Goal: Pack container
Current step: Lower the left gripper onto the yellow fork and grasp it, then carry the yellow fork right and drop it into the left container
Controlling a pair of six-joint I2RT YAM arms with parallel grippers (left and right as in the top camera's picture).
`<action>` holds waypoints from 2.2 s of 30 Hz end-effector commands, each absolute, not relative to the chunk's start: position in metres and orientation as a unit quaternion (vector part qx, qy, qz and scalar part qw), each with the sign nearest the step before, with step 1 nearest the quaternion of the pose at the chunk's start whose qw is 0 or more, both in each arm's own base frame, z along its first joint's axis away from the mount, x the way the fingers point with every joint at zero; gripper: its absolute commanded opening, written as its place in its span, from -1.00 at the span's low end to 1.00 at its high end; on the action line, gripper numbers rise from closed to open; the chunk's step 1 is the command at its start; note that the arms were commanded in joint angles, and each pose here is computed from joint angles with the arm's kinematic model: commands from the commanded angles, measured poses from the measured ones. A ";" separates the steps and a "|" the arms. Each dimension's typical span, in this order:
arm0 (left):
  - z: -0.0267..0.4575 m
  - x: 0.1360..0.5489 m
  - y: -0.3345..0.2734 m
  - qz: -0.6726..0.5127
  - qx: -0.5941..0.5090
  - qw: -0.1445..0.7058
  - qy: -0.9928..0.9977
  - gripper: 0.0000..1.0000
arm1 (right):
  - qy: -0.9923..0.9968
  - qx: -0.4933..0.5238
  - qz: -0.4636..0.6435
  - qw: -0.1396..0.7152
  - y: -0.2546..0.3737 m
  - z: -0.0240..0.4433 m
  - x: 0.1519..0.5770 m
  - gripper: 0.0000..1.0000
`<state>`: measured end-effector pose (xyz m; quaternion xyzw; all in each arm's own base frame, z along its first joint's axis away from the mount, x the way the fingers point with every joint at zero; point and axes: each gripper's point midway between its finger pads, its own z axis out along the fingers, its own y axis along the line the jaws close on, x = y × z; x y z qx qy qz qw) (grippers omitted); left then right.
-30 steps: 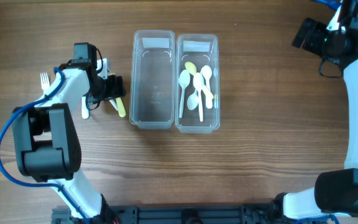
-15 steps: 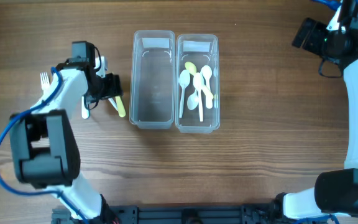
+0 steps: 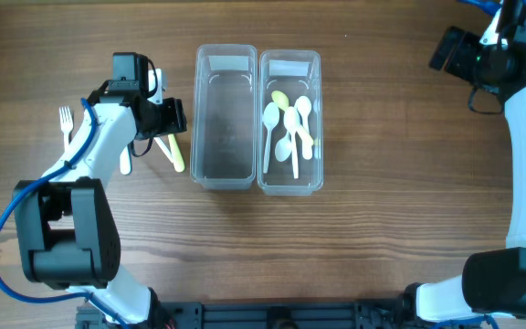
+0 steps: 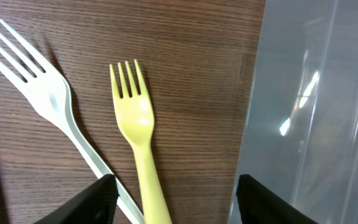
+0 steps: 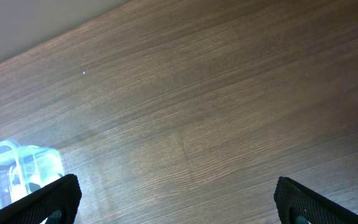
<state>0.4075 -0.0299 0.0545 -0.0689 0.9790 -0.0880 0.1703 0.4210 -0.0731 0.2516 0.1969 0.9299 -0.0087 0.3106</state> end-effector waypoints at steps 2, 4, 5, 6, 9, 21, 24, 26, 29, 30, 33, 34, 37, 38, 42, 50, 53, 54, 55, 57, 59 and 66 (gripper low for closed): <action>0.054 0.413 -0.027 -0.076 -0.084 0.174 0.978 0.25 | 0.928 0.204 -0.013 0.312 -0.075 0.253 0.422 0.99; 0.047 0.412 -0.026 -0.074 -0.085 0.166 0.980 0.25 | 0.928 0.204 -0.013 0.312 -0.075 0.253 0.422 0.99; 0.043 0.411 -0.026 -0.073 -0.086 0.161 0.980 0.25 | 0.928 0.204 -0.013 0.312 -0.075 0.253 0.422 1.00; 0.039 0.410 -0.026 -0.073 -0.086 0.156 0.981 0.25 | 0.928 0.204 -0.013 0.312 -0.075 0.253 0.422 1.00; 0.026 0.408 -0.026 -0.071 -0.087 0.141 0.984 0.23 | 0.928 0.204 -0.013 0.312 -0.075 0.253 0.422 1.00; -0.007 0.405 -0.026 -0.068 -0.089 0.110 0.988 0.05 | 0.928 0.204 -0.013 0.312 -0.075 0.253 0.422 0.99; -0.011 0.405 -0.026 -0.067 -0.089 0.106 0.988 -0.09 | 0.928 0.204 -0.013 0.312 -0.075 0.253 0.422 0.99; -0.013 0.404 -0.026 -0.067 -0.089 0.104 0.988 -0.24 | 0.928 0.204 -0.013 0.312 -0.075 0.253 0.422 0.99; -0.013 0.404 -0.026 -0.067 -0.089 0.103 0.988 -0.71 | 0.928 0.204 -0.013 0.312 -0.075 0.253 0.422 0.99; -0.013 0.404 -0.026 -0.067 -0.089 0.103 0.988 -0.78 | 0.928 0.204 -0.013 0.312 -0.075 0.253 0.422 1.00; -0.013 0.403 -0.026 -0.067 -0.090 0.102 0.989 -0.88 | 0.928 0.204 -0.013 0.312 -0.075 0.253 0.422 0.99; -0.013 0.403 -0.026 -0.067 -0.090 0.102 0.988 -0.91 | 0.928 0.204 -0.013 0.312 -0.075 0.253 0.422 0.99; -0.004 0.407 -0.026 -0.067 -0.089 0.113 0.987 -0.92 | 0.928 0.204 -0.013 0.312 -0.075 0.253 0.422 0.99; 0.004 0.410 -0.025 -0.065 -0.089 0.121 0.986 -0.92 | 0.928 0.204 -0.013 0.312 -0.075 0.253 0.422 1.00; 0.053 0.420 -0.014 -0.038 -0.094 0.155 0.983 -0.92 | 0.928 0.204 -0.013 0.312 -0.075 0.253 0.422 0.99; 0.155 0.418 -0.040 -0.062 -0.082 0.243 0.965 -0.92 | 0.928 0.204 -0.013 0.312 -0.075 0.253 0.422 1.00; 0.173 0.410 -0.083 -0.088 -0.045 0.259 0.961 -0.91 | 0.928 0.204 -0.013 0.312 -0.075 0.253 0.422 0.99; 0.173 0.407 -0.096 -0.092 -0.029 0.258 0.961 -0.90 | 0.928 0.204 -0.013 0.312 -0.075 0.253 0.422 0.99; 0.172 0.404 -0.111 -0.095 -0.012 0.256 0.962 -0.89 | 0.928 0.204 -0.013 0.312 -0.075 0.253 0.422 1.00; 0.166 0.402 -0.123 -0.085 0.004 0.252 0.964 -0.87 | 0.928 0.204 -0.013 0.312 -0.075 0.253 0.422 1.00; 0.153 0.401 -0.130 -0.070 0.014 0.240 0.968 -0.88 | 0.928 0.204 -0.013 0.312 -0.075 0.253 0.422 0.99; 0.089 0.406 -0.136 -0.048 0.018 0.176 0.983 -0.87 | 0.928 0.204 -0.013 0.312 -0.075 0.253 0.422 1.00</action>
